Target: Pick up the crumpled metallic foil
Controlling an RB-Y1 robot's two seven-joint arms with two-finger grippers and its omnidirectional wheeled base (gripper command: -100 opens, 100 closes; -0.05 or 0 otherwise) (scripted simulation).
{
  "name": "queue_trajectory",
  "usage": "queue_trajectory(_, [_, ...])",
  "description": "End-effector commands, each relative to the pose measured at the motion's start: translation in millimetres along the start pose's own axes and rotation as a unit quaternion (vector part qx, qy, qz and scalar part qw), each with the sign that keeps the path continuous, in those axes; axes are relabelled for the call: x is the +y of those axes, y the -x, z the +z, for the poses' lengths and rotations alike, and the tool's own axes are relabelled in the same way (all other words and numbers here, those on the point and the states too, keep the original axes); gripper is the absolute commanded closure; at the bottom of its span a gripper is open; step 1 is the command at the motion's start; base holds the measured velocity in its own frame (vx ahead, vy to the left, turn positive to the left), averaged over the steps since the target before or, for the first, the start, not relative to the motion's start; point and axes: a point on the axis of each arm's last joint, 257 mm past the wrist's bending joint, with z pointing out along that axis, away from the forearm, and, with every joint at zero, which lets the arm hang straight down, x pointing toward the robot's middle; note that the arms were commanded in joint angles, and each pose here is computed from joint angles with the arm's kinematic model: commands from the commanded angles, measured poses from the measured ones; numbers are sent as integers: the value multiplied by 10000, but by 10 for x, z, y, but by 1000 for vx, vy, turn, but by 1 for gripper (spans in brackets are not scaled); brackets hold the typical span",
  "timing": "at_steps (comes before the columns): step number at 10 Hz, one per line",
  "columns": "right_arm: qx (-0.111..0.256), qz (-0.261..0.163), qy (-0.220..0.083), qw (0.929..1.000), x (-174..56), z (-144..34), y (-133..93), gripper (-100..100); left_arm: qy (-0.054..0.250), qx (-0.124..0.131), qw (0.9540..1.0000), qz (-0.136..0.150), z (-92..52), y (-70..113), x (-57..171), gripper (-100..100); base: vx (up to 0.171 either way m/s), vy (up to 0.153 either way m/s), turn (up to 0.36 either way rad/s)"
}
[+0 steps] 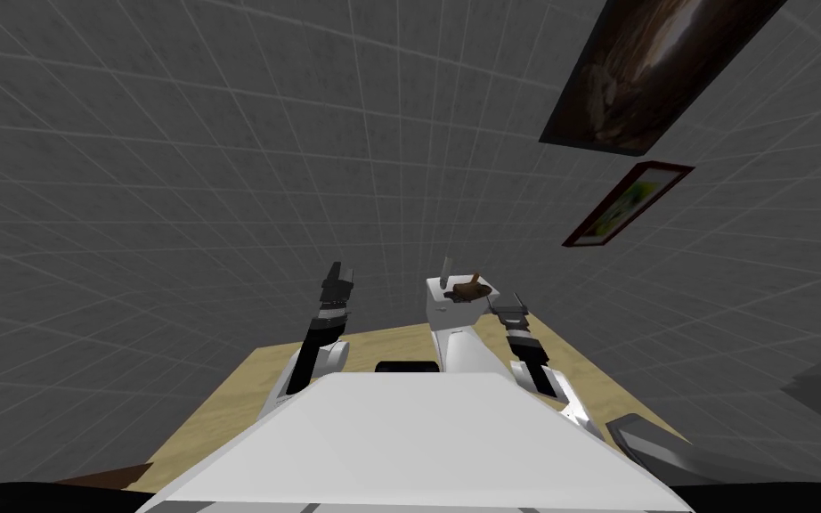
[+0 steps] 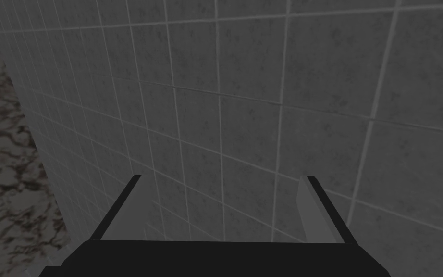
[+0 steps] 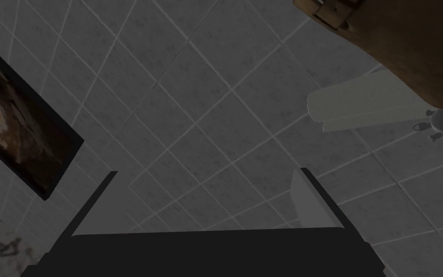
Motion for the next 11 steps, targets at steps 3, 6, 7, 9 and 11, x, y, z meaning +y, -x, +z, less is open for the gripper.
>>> queue_trajectory(3, [145, -731, 97, 9972, 1, -80, -198, -100, 0, 0, 10000, 0, 0, 0, 0, 0, 15, 9, -9])
queue_trajectory(6, [244, -1297, 224, 9910, 24, -141, -356, -100, 0, 0, 10000, 0, 0, 0, 0, 0, 27, 16, -25])
queue_trajectory(7, [242, -1387, 226, 9898, 24, -141, -356, -100, 0, 0, 10000, 0, 0, 0, 0, 0, 33, 21, -16])
queue_trajectory(9, [297, -1902, 384, 9806, 75, -192, -483, -100, 0, 0, 10000, 0, 0, 0, 0, 0, 42, 21, -47])
queue_trajectory(11, [304, -2242, 475, 9729, 111, -215, -537, -100, 0, 0, 10000, 0, 0, 0, 0, 0, 37, 25, -40])
